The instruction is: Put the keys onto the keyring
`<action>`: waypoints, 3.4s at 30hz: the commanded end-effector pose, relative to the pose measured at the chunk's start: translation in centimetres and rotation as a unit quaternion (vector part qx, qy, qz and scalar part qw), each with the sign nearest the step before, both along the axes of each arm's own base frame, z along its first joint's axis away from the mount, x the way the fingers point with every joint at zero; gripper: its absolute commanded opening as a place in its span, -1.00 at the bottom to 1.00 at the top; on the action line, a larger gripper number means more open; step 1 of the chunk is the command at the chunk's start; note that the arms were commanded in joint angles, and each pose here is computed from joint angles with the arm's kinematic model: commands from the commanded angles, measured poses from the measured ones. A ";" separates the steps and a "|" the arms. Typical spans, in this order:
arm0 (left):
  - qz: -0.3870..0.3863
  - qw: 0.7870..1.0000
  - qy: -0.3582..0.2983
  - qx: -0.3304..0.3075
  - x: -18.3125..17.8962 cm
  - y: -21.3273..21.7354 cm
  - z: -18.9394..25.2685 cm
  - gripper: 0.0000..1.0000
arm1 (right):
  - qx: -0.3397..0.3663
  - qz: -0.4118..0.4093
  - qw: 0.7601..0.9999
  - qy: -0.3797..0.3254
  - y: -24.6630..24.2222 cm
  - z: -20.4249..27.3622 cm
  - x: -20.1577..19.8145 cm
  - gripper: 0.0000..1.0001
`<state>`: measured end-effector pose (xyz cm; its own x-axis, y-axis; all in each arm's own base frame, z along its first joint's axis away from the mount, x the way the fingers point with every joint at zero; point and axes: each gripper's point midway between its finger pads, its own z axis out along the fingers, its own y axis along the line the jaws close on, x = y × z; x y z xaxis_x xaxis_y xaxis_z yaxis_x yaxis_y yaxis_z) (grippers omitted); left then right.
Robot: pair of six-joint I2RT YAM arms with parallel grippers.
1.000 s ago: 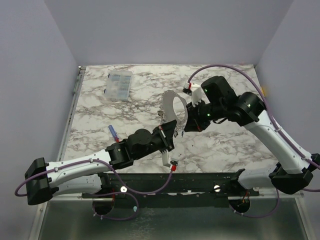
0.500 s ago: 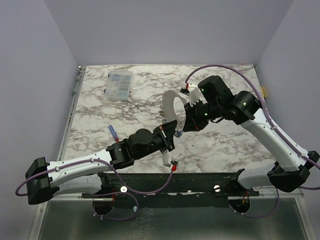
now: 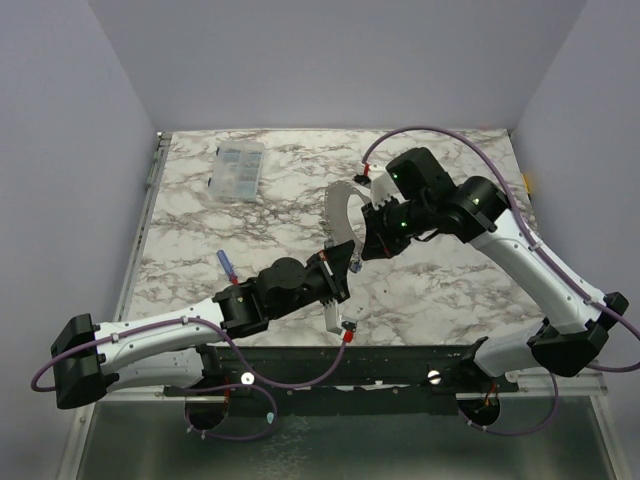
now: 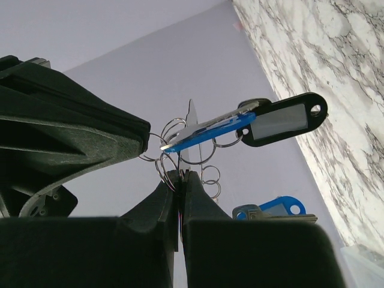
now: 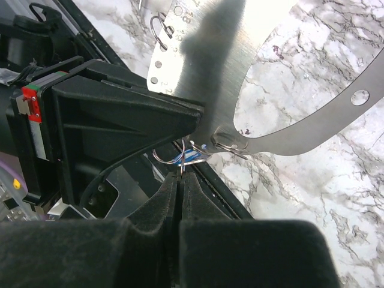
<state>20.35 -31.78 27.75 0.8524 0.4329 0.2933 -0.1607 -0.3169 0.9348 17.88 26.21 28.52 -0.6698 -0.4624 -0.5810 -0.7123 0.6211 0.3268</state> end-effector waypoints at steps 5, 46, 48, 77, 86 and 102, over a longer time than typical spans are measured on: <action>-0.001 0.999 -0.021 -0.024 0.0 -0.2 2.1 -1.00 | -0.010 -0.002 1.000 -0.013 0.1 0.0 0.6 -0.99; 0.004 1.000 -0.016 -0.022 0.2 -0.4 1.6 -1.00 | -0.015 0.037 0.999 0.003 2.1 -0.2 -1.5 -0.99; 0.004 1.000 -0.016 -0.022 0.3 -0.5 1.6 -1.00 | -0.013 0.040 0.999 0.001 2.4 0.0 -1.7 -0.99; 0.019 0.992 -0.010 -0.122 1.8 -0.5 6.1 -1.00 | 0.079 0.070 0.994 -0.021 5.4 4.4 -2.6 -0.46; 0.019 0.983 -0.017 -0.180 2.6 -0.4 9.7 -1.00 | 0.108 0.064 0.989 -0.076 6.2 8.2 -1.0 -0.39; 0.030 0.979 -0.024 -0.201 3.4 0.3 11.4 -1.00 | 0.183 -0.153 0.953 -0.187 0.7 14.4 2.4 0.10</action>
